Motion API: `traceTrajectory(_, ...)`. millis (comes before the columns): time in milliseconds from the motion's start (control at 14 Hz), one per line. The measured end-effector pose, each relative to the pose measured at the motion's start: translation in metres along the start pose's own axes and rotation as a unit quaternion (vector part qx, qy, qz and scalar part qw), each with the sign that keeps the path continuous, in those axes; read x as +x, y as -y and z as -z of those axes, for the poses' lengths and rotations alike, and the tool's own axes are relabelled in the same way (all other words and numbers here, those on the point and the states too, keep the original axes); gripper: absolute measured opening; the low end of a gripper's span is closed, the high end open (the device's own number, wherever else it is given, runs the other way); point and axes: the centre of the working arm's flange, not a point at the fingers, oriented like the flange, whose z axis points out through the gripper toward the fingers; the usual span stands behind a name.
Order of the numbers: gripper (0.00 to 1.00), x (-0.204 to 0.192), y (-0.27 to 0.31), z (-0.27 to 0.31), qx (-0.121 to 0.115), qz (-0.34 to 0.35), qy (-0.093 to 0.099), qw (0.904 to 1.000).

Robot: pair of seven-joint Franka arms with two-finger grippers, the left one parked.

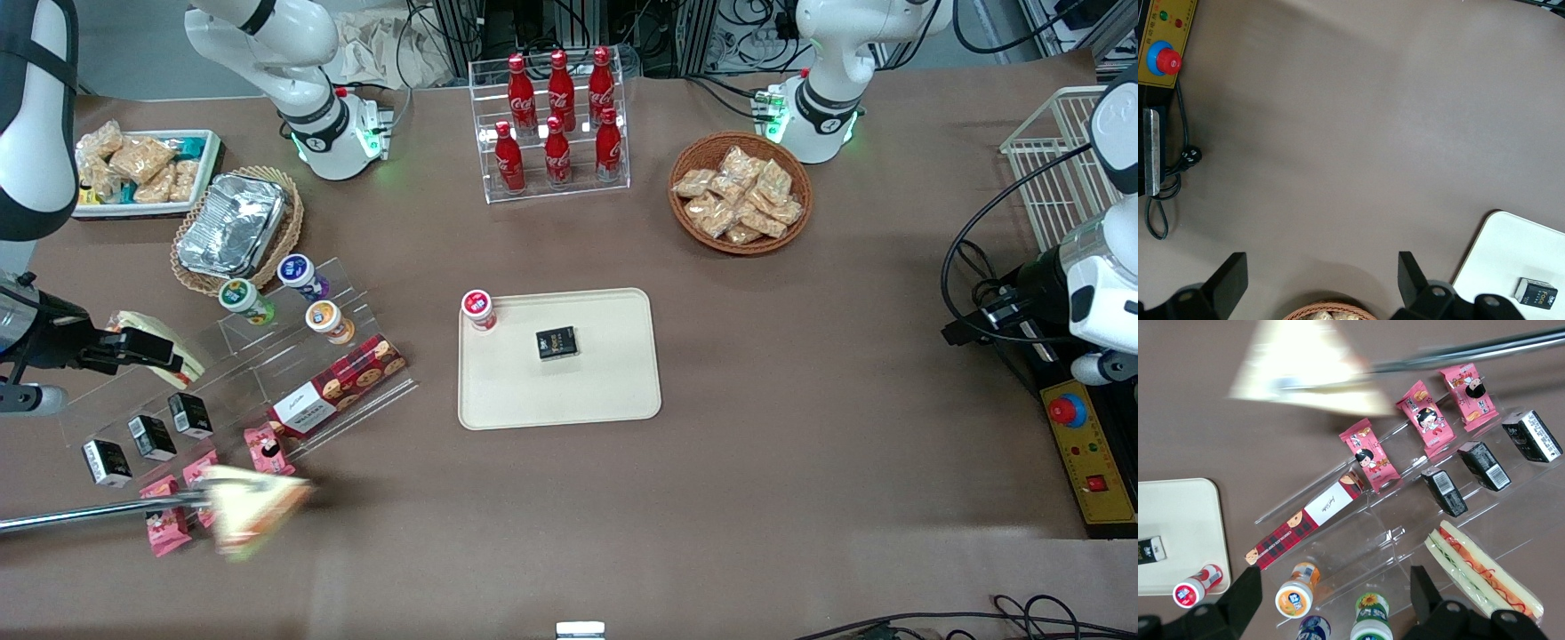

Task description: Place sandwich on tray

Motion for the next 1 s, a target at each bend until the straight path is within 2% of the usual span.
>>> traceTrajectory(714,0.99,0.0,0.0,0.0,0.0,0.002,0.0,1.0)
traceTrajectory(857,0.99,-0.004,-0.005,0.005,-0.007,0.025,0.003,0.9997)
traceTrajectory(1000,0.99,-0.013,-0.021,0.014,-0.016,0.059,0.014,0.998)
